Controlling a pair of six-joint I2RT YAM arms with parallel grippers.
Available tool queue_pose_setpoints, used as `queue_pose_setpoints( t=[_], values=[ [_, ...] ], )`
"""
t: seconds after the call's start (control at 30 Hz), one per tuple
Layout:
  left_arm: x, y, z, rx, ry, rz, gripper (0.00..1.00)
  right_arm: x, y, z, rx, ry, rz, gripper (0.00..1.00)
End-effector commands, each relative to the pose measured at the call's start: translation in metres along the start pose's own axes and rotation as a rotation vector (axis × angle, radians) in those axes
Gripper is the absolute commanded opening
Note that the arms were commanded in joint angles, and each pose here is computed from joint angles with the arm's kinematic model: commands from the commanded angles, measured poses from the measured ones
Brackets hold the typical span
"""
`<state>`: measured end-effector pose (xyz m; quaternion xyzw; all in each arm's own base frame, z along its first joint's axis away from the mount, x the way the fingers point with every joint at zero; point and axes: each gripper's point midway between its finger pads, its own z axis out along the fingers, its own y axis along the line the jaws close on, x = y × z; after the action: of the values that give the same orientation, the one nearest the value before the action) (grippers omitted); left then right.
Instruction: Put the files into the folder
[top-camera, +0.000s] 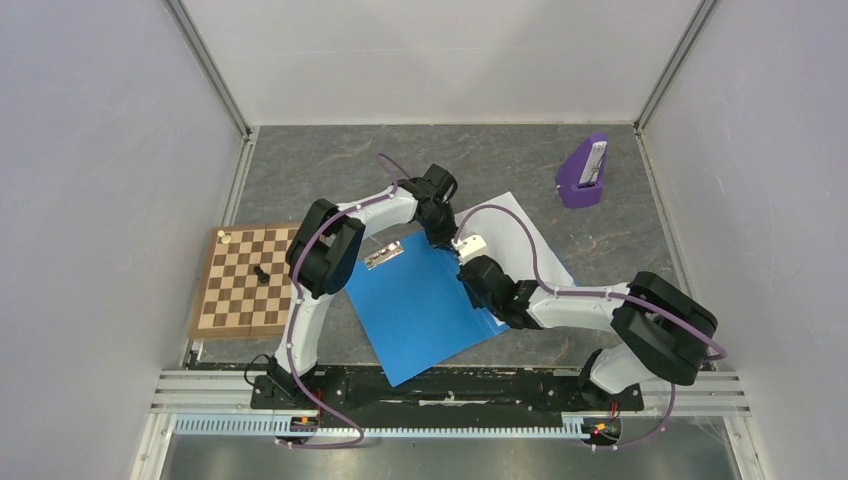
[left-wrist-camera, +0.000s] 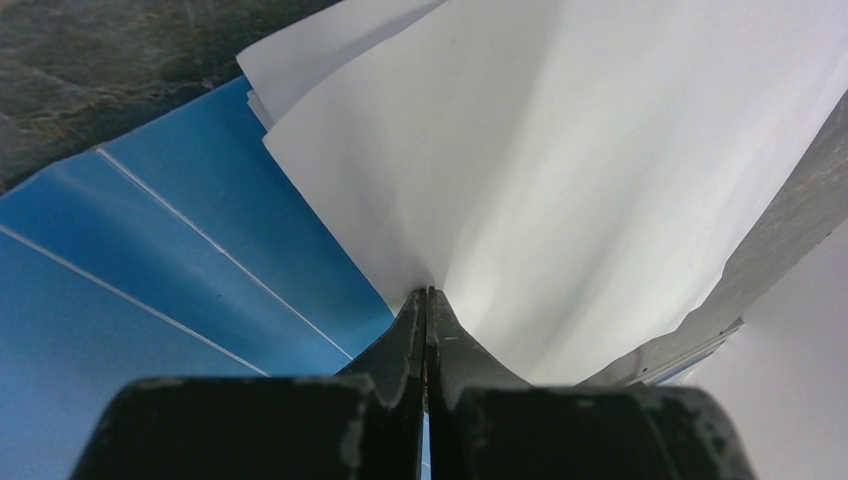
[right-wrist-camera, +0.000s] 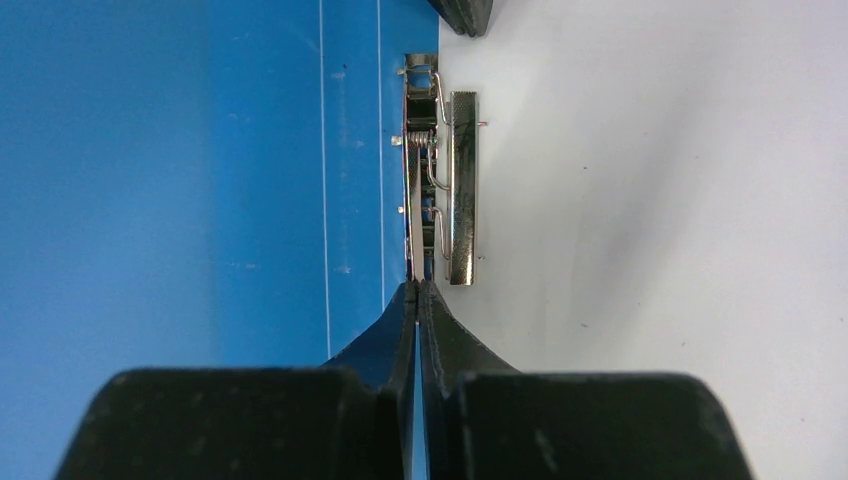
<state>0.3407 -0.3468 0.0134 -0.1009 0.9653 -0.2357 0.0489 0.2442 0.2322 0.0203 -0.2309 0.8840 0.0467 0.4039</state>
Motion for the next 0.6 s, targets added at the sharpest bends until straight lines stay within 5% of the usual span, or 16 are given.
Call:
queue_pose_setpoints(
  t=[0.0, 0.57],
  values=[
    [0.015, 0.084, 0.041, -0.263, 0.033, 0.005, 0.02, 0.08, -0.011, -0.007, -0.063, 0.266, -0.039, 0.0],
    [0.017, 0.086, 0.045, -0.258, 0.037, -0.015, 0.02, 0.067, 0.002, -0.011, -0.267, 0.234, 0.14, 0.0]
  ],
)
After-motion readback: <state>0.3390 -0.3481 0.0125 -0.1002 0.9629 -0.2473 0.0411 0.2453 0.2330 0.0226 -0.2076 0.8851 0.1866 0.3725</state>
